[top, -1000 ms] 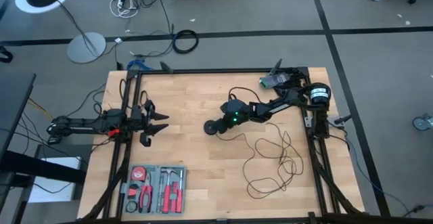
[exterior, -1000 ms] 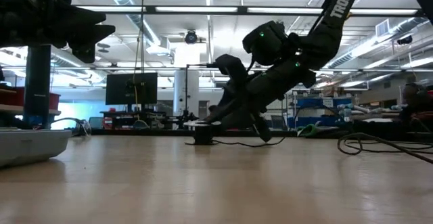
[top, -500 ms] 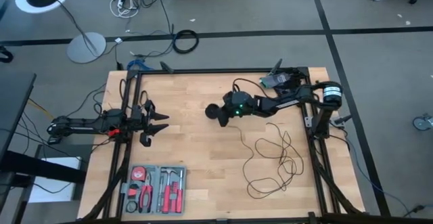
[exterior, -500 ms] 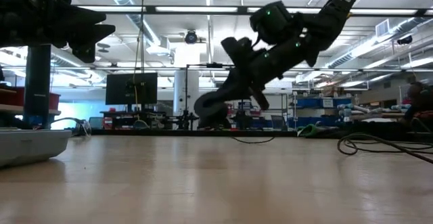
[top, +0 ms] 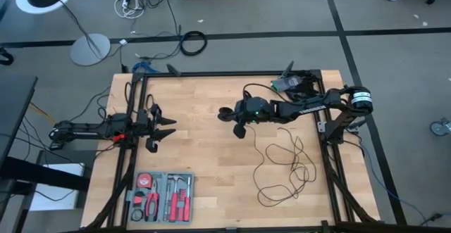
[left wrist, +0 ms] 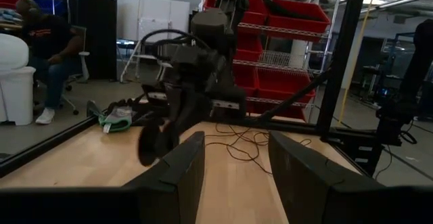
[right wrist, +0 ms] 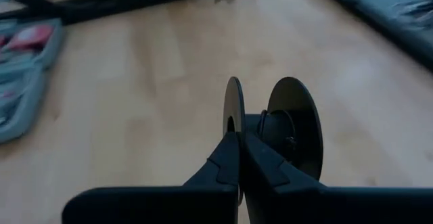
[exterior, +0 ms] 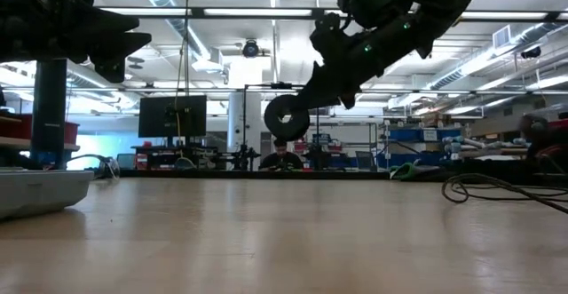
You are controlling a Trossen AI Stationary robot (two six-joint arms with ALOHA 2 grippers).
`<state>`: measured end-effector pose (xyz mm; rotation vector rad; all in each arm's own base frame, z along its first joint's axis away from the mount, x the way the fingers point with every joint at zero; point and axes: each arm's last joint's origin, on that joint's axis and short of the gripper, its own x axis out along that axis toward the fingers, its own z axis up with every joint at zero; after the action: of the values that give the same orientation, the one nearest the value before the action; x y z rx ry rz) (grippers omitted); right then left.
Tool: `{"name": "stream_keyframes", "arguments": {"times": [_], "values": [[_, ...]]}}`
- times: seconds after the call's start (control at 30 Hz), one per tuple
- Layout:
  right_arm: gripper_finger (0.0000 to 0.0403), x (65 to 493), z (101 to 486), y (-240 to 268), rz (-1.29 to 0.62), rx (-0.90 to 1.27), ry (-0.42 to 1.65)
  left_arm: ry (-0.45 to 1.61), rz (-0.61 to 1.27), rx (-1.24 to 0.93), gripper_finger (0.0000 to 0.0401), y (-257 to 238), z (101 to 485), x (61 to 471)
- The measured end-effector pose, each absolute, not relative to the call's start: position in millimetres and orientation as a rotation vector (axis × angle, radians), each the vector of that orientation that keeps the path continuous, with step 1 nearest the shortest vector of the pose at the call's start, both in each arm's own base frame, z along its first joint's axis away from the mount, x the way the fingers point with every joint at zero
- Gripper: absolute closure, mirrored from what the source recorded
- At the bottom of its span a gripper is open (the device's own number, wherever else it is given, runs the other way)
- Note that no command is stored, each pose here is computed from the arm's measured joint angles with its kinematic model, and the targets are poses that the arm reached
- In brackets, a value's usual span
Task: Coil cords
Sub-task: Coil the black wire on the spool
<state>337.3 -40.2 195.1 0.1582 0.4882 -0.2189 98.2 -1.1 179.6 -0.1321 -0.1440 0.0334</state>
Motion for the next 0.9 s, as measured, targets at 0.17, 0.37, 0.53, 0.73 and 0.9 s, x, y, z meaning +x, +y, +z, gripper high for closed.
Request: {"name": "stream_keyframes", "arguments": {"times": [0.17,0.37,0.53,0.73,0.9], "values": [[0.0400,338,195,-37,-0.105,0.133,0.490,-0.143,0.033,-0.132,0.0233,-1,179,98],[0.0399,338,197,-47,-0.124,0.107,0.474,-0.144,0.033,-0.132,0.0233,-1,180,98],[0.0399,337,197,-52,-0.088,0.130,0.467,-0.144,0.033,-0.132,0.0233,-1,179,98],[0.0399,337,197,-51,-0.077,0.133,0.467,-0.143,0.033,-0.132,0.0233,-1,179,98],[0.0399,337,197,-52,-0.078,0.138,0.466,-0.146,0.033,-0.132,0.0233,-1,180,98]]}}
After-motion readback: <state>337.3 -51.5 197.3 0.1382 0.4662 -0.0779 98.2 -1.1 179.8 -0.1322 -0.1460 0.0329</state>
